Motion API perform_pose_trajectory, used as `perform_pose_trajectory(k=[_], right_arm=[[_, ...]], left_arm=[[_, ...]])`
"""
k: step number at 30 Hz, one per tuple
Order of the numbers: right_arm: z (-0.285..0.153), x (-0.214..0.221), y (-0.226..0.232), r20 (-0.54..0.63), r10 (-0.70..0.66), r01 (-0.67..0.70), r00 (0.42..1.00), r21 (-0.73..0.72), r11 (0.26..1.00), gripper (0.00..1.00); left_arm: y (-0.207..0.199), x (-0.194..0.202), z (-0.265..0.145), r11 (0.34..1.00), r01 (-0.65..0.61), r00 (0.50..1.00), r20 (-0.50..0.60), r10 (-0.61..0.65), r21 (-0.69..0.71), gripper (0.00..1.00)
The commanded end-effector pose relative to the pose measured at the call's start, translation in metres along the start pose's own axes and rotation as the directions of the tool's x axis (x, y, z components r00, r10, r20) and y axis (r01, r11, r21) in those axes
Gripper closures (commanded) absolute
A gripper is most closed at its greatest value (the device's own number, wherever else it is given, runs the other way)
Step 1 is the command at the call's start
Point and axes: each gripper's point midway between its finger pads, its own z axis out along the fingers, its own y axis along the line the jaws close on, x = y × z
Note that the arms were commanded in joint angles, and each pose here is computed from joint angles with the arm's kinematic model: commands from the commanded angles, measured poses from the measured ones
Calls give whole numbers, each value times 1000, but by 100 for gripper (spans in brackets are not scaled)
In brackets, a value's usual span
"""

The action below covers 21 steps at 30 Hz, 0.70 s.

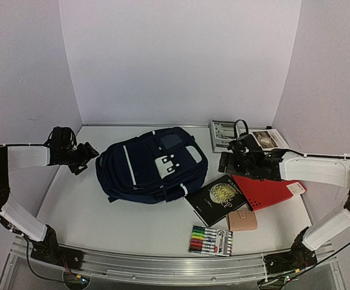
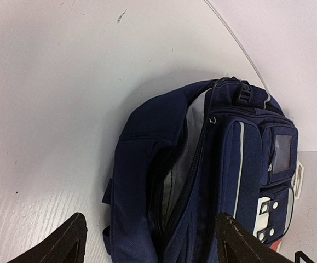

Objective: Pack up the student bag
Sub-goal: Pick up the files from the center of the board.

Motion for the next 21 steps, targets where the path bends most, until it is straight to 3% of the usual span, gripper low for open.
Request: perform_pose_trajectory(k=[1, 6, 21], right_arm=[[1, 15, -70, -61, 17, -5, 998, 182, 983, 2], [23, 25, -85, -110, -48, 77, 993, 276, 958, 7], [99, -2, -57, -116, -222, 250, 968, 427, 869, 12]], left_arm=[[11, 8, -19, 999, -24, 999, 25, 25, -46, 17], [6, 10, -32, 999, -27, 999, 40, 28, -22, 14], [7, 16, -46, 999, -37, 998, 46, 38, -15, 12]])
